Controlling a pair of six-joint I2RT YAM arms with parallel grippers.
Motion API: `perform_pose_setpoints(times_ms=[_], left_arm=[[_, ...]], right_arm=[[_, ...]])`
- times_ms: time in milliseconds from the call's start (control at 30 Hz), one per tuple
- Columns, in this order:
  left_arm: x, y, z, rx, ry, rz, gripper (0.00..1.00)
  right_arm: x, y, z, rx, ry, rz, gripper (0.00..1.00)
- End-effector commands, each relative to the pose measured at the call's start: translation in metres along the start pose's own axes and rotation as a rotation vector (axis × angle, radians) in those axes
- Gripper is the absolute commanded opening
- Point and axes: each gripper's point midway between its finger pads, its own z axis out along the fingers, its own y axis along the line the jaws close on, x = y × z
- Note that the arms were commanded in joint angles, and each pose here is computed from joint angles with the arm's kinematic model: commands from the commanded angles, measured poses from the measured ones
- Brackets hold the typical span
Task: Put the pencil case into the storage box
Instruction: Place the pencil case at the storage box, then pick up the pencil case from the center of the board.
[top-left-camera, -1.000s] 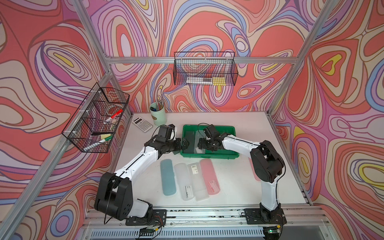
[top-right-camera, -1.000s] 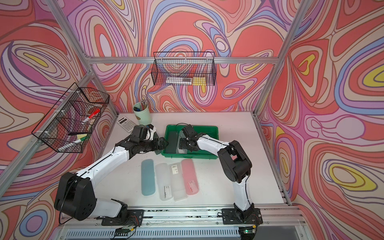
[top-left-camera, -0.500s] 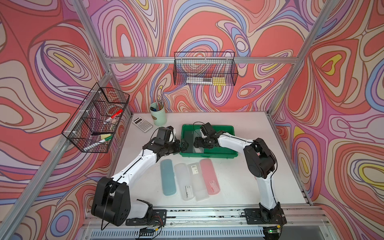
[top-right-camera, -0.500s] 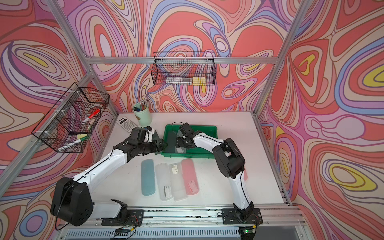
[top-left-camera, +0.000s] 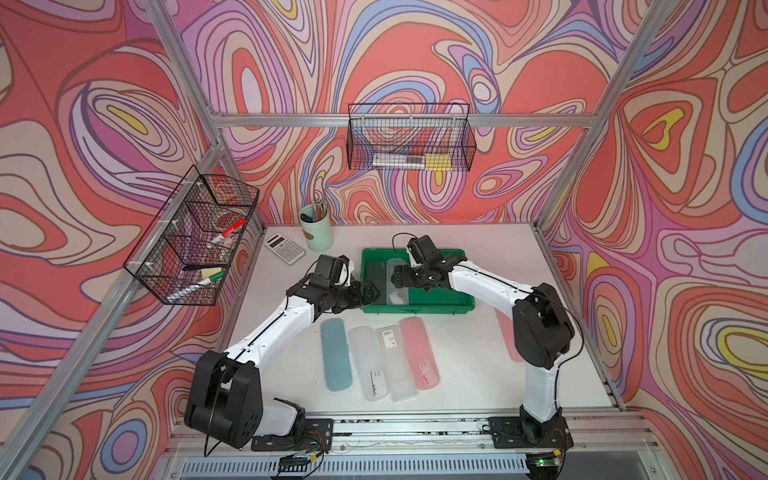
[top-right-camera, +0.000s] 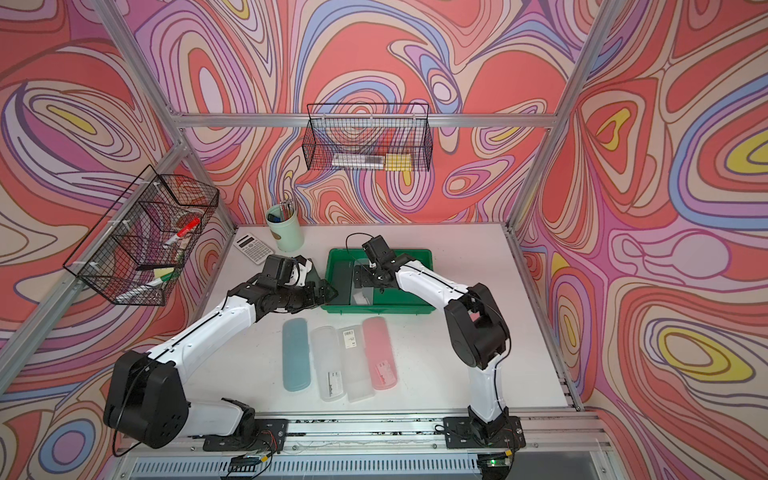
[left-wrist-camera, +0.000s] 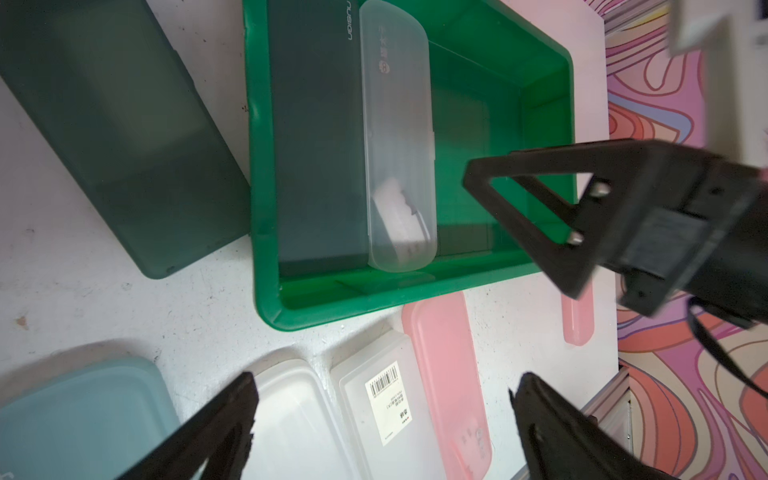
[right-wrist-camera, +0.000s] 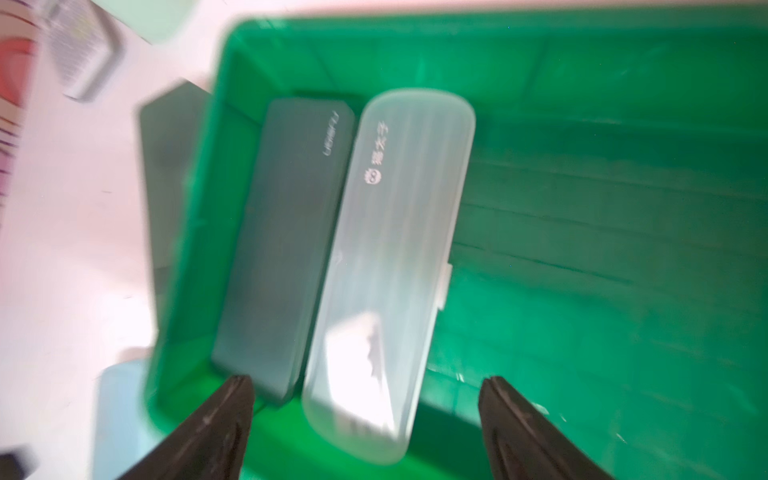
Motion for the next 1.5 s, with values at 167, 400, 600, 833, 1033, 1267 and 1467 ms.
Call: perform_pose_setpoints(times_ms=[167, 400, 600, 833, 1033, 1267, 1467], left_arm=[[0.027, -0.001, -0.021, -0.045, 0.064, 0.015, 0.99], [0.043, 0.007, -0.030, -0.041, 0.011, -0.001, 0.99], [0.052, 0.002, -0.039, 0.008, -0.022, 0.007, 0.99], [0.055, -0.011, -0.047, 0.076, -0.075, 0.026, 0.99], [0.055, -0.019, -0.044, 0.104, -0.086, 0.064, 0.99], [0.057, -0.013, -0.036, 0.100, -0.105, 0.074, 0.99], [0.067, -0.007, -0.033, 0.107, -0.088, 0.064, 0.99]], right_arm=[[0.006, -0.021, -0.082, 0.071, -0.077, 0.022, 0.90], [0.024, -0.057, -0.129, 0.212, -0.135, 0.038, 0.95], [0.060, -0.097, -0.156, 0.350, -0.151, 0.091, 0.98], [0.110, -0.140, -0.168, 0.511, -0.105, 0.180, 0.98], [0.149, -0.158, -0.170, 0.518, -0.099, 0.289, 0.98], [0.177, -0.169, -0.160, 0.562, -0.032, 0.367, 0.98], [0.181, -0.174, -0.156, 0.602, -0.010, 0.397, 0.98]])
